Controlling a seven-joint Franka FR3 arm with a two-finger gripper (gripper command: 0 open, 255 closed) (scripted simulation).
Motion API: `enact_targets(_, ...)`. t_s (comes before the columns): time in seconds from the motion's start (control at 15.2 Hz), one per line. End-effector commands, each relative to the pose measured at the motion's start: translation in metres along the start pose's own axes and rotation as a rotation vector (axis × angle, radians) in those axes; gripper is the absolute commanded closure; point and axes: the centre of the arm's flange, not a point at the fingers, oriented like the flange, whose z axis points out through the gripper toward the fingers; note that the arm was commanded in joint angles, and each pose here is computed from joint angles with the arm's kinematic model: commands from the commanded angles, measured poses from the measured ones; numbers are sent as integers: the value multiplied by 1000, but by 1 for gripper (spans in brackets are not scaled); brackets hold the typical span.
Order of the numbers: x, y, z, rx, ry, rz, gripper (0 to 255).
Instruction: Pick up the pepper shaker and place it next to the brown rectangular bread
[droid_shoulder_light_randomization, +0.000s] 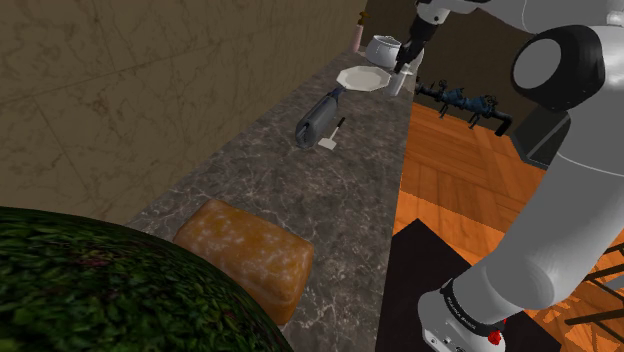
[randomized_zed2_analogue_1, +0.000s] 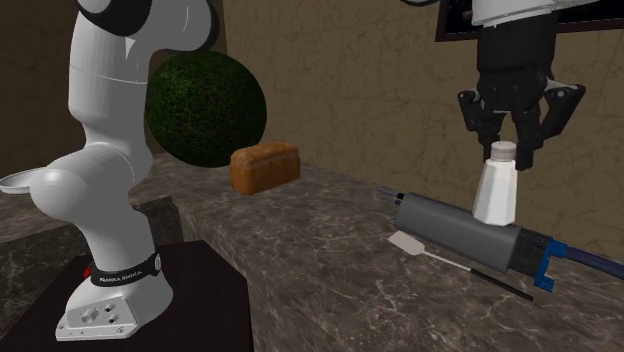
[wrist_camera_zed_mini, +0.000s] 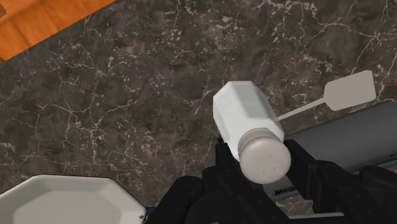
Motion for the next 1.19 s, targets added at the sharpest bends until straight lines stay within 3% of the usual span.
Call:
enact_targets(0.0,2,2,-11,0,0,0,255)
enact_targets(0.13,3,2,-17,0,0,0,255)
enact_targets(1.12,-22,-193,-38,0,0,0,255)
